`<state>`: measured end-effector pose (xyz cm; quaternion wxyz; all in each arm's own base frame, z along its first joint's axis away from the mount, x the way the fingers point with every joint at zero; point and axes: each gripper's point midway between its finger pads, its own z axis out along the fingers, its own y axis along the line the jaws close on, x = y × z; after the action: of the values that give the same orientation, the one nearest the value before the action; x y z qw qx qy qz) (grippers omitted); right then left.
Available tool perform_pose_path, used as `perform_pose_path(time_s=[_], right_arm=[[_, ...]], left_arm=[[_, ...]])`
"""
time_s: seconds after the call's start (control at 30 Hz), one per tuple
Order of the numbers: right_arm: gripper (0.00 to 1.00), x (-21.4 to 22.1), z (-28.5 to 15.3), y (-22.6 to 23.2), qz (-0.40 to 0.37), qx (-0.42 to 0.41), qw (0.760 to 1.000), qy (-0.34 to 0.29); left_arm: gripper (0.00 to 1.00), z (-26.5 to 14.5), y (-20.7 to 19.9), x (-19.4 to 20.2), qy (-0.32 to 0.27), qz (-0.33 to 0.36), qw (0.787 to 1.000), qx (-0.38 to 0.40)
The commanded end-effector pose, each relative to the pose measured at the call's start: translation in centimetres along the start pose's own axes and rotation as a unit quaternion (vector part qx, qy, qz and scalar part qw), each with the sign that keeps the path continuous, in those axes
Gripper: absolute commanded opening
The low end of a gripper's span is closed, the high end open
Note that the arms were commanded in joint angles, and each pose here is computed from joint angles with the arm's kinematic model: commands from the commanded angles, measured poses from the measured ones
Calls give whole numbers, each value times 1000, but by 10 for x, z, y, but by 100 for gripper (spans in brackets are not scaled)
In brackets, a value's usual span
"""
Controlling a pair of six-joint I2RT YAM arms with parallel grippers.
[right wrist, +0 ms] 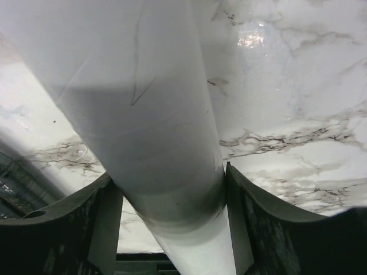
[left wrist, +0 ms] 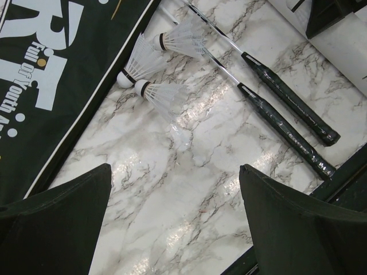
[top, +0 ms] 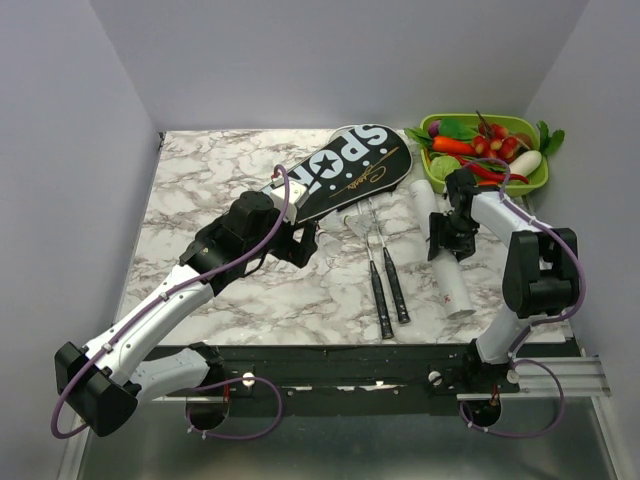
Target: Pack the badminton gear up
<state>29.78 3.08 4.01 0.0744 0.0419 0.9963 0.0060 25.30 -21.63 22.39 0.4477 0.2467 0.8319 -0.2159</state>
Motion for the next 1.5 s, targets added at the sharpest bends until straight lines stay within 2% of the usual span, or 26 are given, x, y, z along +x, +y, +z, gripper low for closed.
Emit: perform_pose_path(time_s=[0.0, 0.1, 0.33, 0.43, 0.5, 0.77, 1.0, 1.13, 1.23, 1.37, 1.47], right_arm=[[58, 7, 6, 12, 8, -33, 999, 15], [50, 2, -5, 15, 9, -42, 999, 1], [50, -14, -57, 28, -34, -39, 997, -59], [50, -24, -87, 40, -63, -25, 992, -107], [50, -29, -108, 52, -84, -17, 985, -148], [50, -20, -158, 100, -200, -1, 952, -233], [45, -15, -184, 94, -206, 16, 935, -287], [45, -8, -207, 107, -222, -25, 921, -320], [45, 4, -219, 131, -249, -91, 905, -334], [45, 24, -221, 166, -304, -159, 881, -325], [45, 45, -213, 195, -357, -208, 862, -293]], left_arm=[[99, -1, 4, 1, 7, -1, 1000, -15], [99, -1, 7, 0, 2, -1, 1000, -22], [99, -6, 14, -4, -15, 5, 999, -43], [99, -10, 19, -7, -26, 8, 998, -57], [99, -12, 20, -9, -29, 11, 998, -60], [99, -24, 29, -18, -63, 22, 994, -85], [99, -31, 34, -22, -82, 28, 991, -98], [99, -30, 34, -21, -78, 29, 992, -98], [99, -32, 34, -23, -82, 29, 991, -98], [99, -37, 31, -28, -99, 30, 991, -90], [99, -42, 28, -32, -113, 33, 990, -81]])
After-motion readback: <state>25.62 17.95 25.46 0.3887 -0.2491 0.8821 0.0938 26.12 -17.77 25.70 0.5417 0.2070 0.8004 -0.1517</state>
